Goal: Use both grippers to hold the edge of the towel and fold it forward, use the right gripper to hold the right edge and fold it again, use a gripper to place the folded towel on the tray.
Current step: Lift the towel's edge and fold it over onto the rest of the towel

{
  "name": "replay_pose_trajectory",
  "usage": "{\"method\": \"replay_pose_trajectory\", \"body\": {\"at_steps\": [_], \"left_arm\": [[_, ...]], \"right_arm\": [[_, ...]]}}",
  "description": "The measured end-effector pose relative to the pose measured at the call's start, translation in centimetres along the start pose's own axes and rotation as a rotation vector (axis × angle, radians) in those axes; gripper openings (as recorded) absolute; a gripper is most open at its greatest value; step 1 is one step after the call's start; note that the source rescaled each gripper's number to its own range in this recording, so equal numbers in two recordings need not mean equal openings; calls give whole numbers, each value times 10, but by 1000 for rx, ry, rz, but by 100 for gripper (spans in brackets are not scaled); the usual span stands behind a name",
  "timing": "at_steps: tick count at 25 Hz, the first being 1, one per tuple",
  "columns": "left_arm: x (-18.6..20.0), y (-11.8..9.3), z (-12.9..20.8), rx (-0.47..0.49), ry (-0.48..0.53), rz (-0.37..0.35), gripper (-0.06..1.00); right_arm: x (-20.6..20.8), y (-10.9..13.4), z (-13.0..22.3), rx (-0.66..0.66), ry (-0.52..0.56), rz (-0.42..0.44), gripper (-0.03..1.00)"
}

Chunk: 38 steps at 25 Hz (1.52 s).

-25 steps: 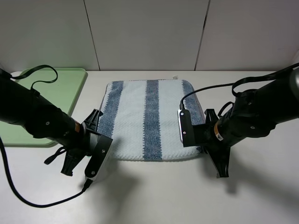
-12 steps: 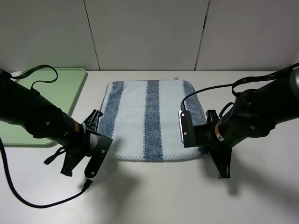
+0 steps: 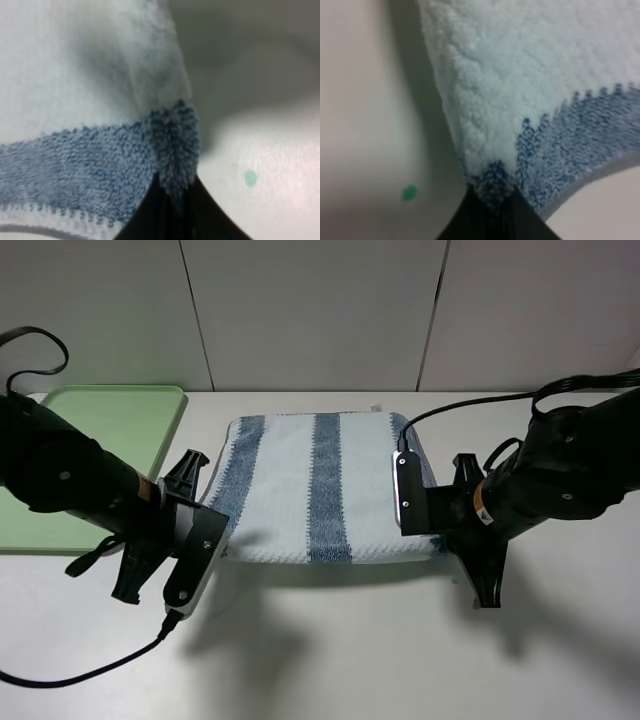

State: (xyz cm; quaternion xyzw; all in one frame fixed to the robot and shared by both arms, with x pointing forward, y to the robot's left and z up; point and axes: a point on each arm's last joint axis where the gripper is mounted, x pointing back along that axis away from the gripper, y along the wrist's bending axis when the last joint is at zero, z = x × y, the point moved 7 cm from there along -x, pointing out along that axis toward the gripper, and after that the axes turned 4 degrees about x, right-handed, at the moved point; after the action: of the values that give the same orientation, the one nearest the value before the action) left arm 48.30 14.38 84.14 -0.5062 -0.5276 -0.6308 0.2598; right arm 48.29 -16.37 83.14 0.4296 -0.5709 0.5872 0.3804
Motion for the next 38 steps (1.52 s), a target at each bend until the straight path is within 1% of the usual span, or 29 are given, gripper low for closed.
{"method": "replay_pose_trajectory", "body": {"at_steps": [6, 10, 15, 20, 24, 32, 38], "left_arm": [[17, 1, 1, 2, 5, -8, 0], [32, 5, 1, 11, 2, -36, 0], [51, 5, 3, 21, 5, -52, 0], [65, 2, 5, 27, 10, -52, 0], [73, 0, 6, 48, 13, -52, 0], [87, -1, 6, 64, 11, -62, 0], [96, -3, 6, 78, 4, -70, 0]], "right_arm": [[22, -5, 1, -21, -2, 36, 0], [36, 1, -4, 13, 5, 42, 0], [48, 9, -10, 48, 15, 36, 0], [60, 8, -10, 8, -2, 56, 0], [75, 4, -9, -17, -30, 92, 0], [100, 2, -4, -43, -54, 142, 0], [114, 4, 0, -69, -67, 158, 0]]}}
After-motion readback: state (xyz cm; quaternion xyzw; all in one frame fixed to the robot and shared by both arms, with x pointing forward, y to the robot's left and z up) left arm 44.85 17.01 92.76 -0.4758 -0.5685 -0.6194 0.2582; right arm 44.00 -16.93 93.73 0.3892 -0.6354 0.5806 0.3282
